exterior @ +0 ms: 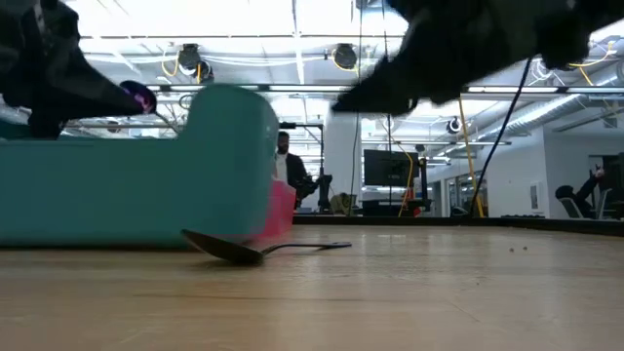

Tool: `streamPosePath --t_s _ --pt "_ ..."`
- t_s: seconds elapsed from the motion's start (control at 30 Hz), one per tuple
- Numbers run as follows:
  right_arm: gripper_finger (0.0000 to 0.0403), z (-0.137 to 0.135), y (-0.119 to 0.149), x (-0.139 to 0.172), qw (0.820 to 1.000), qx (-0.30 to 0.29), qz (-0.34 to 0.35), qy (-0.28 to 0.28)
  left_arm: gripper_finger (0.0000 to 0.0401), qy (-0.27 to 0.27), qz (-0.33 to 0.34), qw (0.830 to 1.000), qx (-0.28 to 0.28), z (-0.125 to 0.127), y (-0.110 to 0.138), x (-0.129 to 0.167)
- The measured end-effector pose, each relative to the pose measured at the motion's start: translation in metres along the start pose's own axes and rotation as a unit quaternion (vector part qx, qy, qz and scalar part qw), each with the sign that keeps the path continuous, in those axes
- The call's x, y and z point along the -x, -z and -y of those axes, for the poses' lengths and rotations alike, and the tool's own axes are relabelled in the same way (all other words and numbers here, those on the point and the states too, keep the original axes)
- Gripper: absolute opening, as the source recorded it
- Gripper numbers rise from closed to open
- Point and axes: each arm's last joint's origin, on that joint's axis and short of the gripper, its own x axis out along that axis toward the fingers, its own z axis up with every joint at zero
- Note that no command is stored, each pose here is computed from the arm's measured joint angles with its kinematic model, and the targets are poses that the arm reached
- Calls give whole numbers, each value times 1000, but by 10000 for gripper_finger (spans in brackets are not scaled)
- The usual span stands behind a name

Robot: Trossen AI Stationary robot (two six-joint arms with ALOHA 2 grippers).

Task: Pick & Place Food Item
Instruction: Put the violet spoon into the blue bin, then put the black spoon into the blue bin

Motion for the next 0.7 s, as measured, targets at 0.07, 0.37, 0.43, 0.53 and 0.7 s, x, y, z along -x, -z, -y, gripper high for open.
streamPosePath --t_s 0.07,0.37,0.43,0.53,0.7 --pt "173 2 10 -10 1000 10 -10 -5 14 6 -9 1000 20 1 -1 -2" --pt "177 9 42 -59 995 23 -64 -66 26 34 -24 999 13 6 -7 -9" --pt "175 10 46 -67 994 22 -76 -79 45 47 -26 999 1 8 -9 -10" --pt "175 13 48 -77 991 31 -103 -77 89 69 -31 997 -14 11 -11 -10" --pt "177 18 47 -86 983 47 -157 -77 172 101 -29 994 -26 16 -14 -10"
